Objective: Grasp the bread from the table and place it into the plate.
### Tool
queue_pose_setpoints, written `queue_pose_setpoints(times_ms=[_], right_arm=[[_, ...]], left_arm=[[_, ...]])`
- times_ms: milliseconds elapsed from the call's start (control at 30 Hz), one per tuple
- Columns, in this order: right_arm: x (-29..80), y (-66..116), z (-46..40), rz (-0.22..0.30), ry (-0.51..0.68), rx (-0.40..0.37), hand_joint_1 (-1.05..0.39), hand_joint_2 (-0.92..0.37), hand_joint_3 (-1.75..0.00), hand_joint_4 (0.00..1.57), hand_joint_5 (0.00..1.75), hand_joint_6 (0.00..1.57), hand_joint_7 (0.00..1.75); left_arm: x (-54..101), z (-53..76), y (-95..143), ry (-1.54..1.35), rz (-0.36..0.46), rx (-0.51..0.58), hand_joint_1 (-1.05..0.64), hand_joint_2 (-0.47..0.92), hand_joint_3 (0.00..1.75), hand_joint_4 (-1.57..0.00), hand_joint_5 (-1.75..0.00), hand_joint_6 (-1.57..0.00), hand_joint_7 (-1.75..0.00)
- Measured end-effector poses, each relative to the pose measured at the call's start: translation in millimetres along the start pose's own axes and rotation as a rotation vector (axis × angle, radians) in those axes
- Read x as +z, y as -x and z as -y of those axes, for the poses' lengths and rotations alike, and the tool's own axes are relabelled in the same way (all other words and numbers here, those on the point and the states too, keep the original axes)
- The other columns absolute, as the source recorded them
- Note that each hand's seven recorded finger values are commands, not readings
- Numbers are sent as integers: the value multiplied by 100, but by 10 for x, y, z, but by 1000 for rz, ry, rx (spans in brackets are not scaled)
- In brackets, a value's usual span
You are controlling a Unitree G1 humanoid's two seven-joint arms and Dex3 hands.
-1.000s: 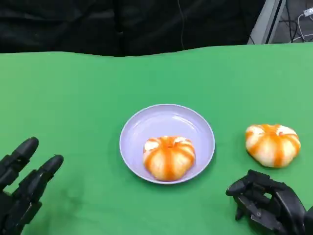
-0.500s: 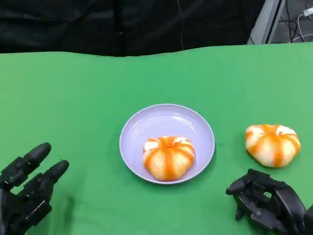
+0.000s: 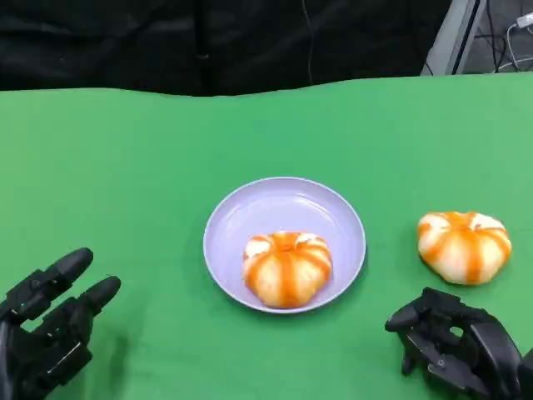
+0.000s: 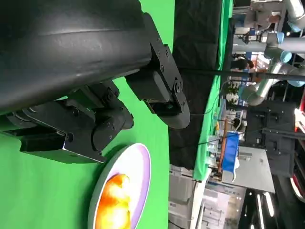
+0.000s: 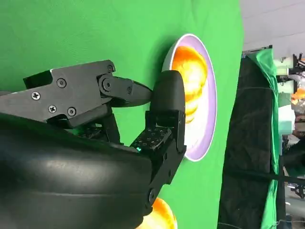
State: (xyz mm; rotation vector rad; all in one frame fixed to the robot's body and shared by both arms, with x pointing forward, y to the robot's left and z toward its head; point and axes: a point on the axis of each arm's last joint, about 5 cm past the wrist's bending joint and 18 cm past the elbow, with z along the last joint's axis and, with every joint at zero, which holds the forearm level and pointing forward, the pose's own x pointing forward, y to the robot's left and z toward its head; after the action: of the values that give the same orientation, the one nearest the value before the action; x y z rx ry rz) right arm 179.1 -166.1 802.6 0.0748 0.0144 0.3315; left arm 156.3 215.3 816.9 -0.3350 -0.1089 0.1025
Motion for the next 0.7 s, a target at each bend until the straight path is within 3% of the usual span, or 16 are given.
queue_pose_setpoints(times_ms=[100,133,167,200,233,267,333,700], right_arm=[[0,0,0,0,0,0,-27,-92,-46,65,175,74,111],[0,0,0,0,0,1,-28,-92,-46,66,175,74,111],[0,0,0,0,0,1,-28,-92,-45,66,175,75,111],[0,0,1,0,0,1,-29,-92,-45,66,175,75,111],[0,1,1,0,0,0,-28,-92,-45,66,175,75,111],[0,1,1,-1,0,0,-28,-92,-45,66,175,75,111],[0,1,2,-1,0,0,-28,-92,-45,66,175,75,111],[1,-2,2,0,0,0,-28,-92,-46,67,175,74,112]], left_arm=[[4,4,1,-21,3,13,14,72,85,-108,-3,-101,-3],[6,5,1,-26,5,18,11,70,89,-118,-33,-119,-16],[5,4,3,-39,10,18,9,68,92,-115,-69,-127,-30],[-1,4,8,-58,19,19,7,65,99,-110,-101,-125,-58],[-9,3,13,-73,27,22,7,61,104,-105,-122,-117,-86],[-17,2,16,-85,31,23,7,59,108,-102,-131,-111,-99],[-23,-3,10,-102,35,25,7,57,111,-98,-140,-106,-111],[-31,-26,-7,-120,34,30,6,57,109,-97,-155,-97,-131]])
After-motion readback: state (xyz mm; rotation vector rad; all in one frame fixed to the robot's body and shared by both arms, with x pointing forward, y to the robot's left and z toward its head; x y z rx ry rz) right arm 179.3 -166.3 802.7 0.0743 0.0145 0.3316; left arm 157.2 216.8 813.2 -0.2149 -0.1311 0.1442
